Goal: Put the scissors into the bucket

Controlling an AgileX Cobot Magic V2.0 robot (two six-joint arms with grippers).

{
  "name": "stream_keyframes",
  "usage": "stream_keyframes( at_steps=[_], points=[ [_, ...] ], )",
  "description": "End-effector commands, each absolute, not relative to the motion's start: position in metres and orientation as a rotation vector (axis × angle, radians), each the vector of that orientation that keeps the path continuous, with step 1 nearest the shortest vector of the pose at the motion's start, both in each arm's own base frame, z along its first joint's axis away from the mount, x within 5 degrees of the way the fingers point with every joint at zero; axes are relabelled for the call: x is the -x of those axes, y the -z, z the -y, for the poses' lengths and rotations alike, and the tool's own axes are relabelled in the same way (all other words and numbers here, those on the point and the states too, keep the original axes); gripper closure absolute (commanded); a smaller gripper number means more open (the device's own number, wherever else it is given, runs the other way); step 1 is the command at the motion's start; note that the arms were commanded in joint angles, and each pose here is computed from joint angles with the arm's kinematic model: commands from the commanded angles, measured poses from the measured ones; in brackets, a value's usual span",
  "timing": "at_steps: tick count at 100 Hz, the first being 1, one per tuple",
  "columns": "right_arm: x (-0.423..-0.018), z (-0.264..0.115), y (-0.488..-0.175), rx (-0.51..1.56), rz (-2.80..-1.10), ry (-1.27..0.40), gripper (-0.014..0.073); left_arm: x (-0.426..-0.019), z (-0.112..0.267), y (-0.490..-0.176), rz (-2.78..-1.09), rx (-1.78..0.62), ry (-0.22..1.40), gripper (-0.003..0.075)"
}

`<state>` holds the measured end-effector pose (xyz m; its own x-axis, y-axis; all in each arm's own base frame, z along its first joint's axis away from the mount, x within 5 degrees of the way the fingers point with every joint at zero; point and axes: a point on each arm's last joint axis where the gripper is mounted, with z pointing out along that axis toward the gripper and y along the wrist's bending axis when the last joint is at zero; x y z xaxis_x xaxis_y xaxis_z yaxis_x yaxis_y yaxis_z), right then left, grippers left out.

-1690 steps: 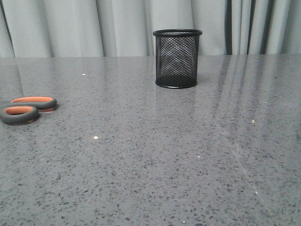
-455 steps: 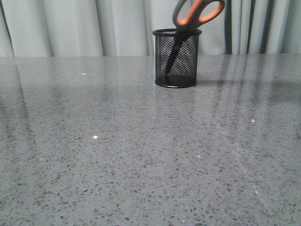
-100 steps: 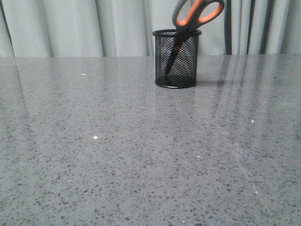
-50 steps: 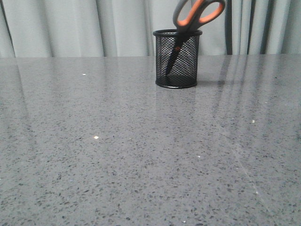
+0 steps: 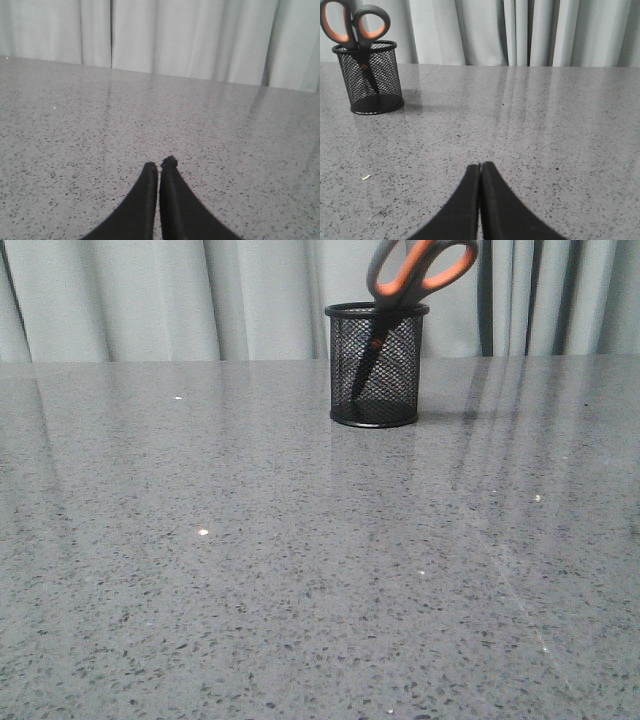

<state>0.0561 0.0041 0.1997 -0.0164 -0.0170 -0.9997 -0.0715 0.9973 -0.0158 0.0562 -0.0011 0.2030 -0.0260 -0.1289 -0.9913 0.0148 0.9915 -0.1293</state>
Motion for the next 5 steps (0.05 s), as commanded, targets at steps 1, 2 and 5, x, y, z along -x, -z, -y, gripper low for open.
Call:
stream_keyframes(
  at_steps=[1,2,5],
  points=[
    [-0.0544,-0.0034,-0.2066,0.064,-1.487,-0.032,0.0641,-0.0560,0.0013,-0.1976,-1.533,0.096,0.137,0.0740],
    [-0.0544,-0.0034,-0.2066,0.064,-1.487,-0.032,0.0641,-0.0560,0.0013,-0.1976,-1.533,0.096,0.137,0.0740],
    [-0.0544,-0.0034,-0.2066,0.064,-1.487,-0.032,0.0641,-0.0560,0.0013,-0.1976,-1.533,0.096,0.137,0.0740]
  ],
)
